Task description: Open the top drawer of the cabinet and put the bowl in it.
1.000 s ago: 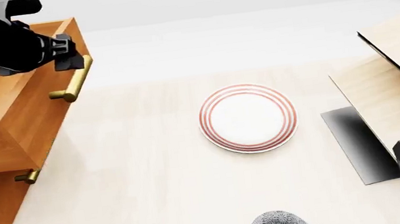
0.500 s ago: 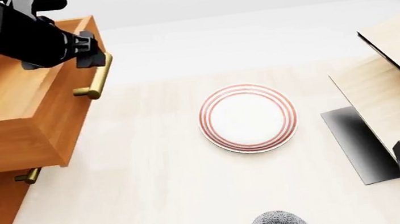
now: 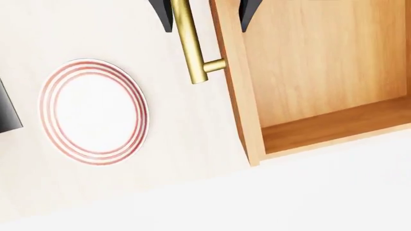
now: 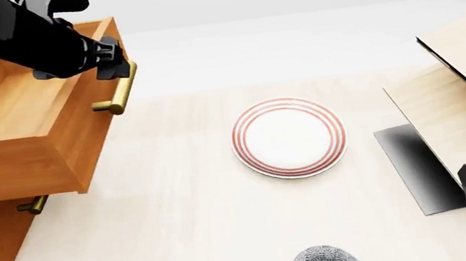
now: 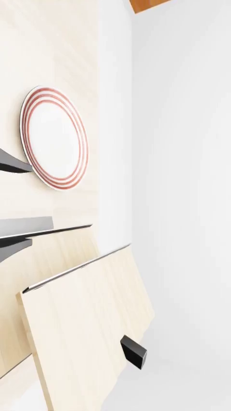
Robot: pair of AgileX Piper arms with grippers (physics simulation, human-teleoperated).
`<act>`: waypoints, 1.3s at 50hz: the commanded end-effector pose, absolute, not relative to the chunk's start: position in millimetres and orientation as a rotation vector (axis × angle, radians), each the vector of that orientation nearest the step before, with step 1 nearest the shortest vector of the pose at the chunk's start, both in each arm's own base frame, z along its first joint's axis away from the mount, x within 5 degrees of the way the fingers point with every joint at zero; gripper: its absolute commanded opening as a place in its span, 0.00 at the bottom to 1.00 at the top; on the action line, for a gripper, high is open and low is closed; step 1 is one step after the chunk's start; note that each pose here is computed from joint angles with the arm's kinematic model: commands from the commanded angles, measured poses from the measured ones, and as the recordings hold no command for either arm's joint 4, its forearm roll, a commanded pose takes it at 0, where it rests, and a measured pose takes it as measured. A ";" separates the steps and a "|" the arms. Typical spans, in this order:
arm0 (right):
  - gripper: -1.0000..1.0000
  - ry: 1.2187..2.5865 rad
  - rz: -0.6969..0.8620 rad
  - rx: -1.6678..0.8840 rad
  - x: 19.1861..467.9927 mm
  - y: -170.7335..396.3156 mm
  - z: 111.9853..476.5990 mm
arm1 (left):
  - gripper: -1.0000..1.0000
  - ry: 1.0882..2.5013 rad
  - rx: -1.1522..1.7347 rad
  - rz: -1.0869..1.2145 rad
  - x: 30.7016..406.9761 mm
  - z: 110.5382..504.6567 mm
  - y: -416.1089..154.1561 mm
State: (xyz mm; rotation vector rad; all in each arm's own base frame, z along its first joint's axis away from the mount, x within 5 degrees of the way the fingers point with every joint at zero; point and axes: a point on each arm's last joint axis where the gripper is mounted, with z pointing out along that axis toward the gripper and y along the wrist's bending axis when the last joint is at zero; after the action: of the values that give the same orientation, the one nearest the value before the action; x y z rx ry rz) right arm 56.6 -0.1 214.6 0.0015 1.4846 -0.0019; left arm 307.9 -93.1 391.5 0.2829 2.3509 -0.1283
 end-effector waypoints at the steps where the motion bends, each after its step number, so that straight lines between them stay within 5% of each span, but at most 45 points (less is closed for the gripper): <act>1: 1.00 1.484 -0.004 0.002 56.5 -0.2 214.5 | 1.00 2.318 0.359 -0.203 301.8 400.5 -113.0; 65: 1.00 1.484 -0.004 0.003 56.3 -0.3 214.4 | 1.00 2.224 0.412 -0.135 259.5 455.9 -83.0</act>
State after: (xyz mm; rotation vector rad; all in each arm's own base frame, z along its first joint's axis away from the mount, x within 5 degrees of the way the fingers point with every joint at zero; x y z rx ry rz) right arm 56.4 -0.3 214.7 0.0034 1.4846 -0.0037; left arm 270.5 -85.1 445.6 0.3893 2.2477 -0.1384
